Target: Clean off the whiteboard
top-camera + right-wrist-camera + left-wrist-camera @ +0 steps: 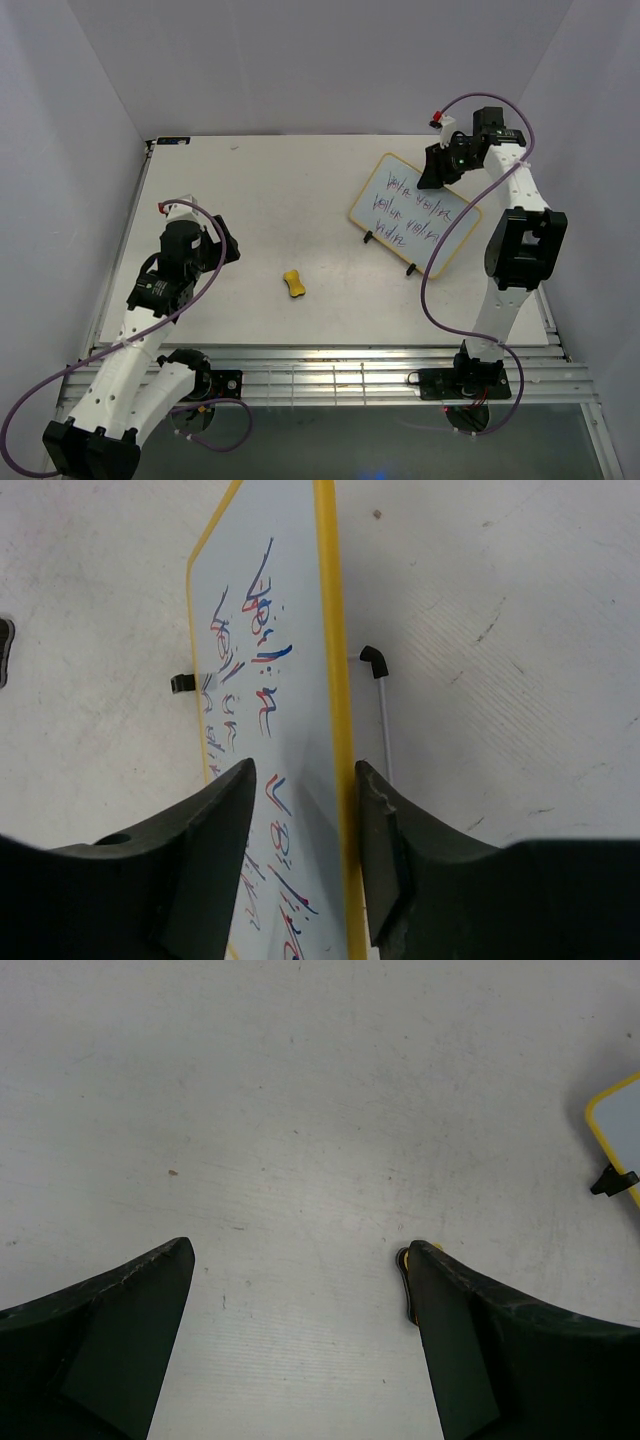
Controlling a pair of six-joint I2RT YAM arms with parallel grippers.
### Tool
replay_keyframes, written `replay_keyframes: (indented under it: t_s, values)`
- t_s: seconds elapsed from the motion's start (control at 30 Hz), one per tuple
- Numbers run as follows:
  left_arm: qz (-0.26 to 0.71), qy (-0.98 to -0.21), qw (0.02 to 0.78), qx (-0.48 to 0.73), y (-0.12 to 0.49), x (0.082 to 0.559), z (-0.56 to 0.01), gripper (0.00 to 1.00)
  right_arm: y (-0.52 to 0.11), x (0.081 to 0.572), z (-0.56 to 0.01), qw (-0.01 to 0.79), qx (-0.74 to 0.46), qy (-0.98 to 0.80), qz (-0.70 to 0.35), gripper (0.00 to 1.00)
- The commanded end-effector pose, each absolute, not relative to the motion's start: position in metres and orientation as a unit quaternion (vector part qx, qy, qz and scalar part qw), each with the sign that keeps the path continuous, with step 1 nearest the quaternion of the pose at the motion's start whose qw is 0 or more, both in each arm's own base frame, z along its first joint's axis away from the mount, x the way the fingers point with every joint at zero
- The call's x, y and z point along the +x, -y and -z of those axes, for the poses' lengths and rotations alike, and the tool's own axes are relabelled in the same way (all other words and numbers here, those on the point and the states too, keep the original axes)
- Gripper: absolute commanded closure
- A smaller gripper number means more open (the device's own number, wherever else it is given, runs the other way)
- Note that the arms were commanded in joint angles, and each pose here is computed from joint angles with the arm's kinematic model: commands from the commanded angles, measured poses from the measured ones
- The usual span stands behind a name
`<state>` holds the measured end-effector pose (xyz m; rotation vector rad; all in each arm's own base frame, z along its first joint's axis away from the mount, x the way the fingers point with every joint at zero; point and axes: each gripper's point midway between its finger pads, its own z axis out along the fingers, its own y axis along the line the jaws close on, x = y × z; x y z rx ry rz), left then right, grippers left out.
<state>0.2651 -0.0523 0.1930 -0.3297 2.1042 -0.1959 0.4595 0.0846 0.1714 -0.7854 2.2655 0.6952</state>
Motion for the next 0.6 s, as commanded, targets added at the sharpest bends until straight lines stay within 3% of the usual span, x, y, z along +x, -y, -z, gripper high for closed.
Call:
replay_keyframes:
  t_s: [0.0, 0.3, 0.57]
  values:
    - [0.083, -0.861, 0.485, -0.131, 0.053, 0.269, -0.195, 0.02, -0.095, 0.439, -0.204, 0.337, -0.321, -0.838, -0.286, 0.52]
    - [0.082, -0.861, 0.484, -0.131, 0.053, 0.268, -0.195, 0.02, -0.095, 0.433, -0.207, 0.34, -0.323, -0.835, -0.289, 0.62]
    - [0.071, -0.852, 0.498, -0.143, 0.045, 0.265, -0.201, 0.02, -0.097, 0.42, -0.211, 0.345, -0.334, -0.827, -0.292, 0.64]
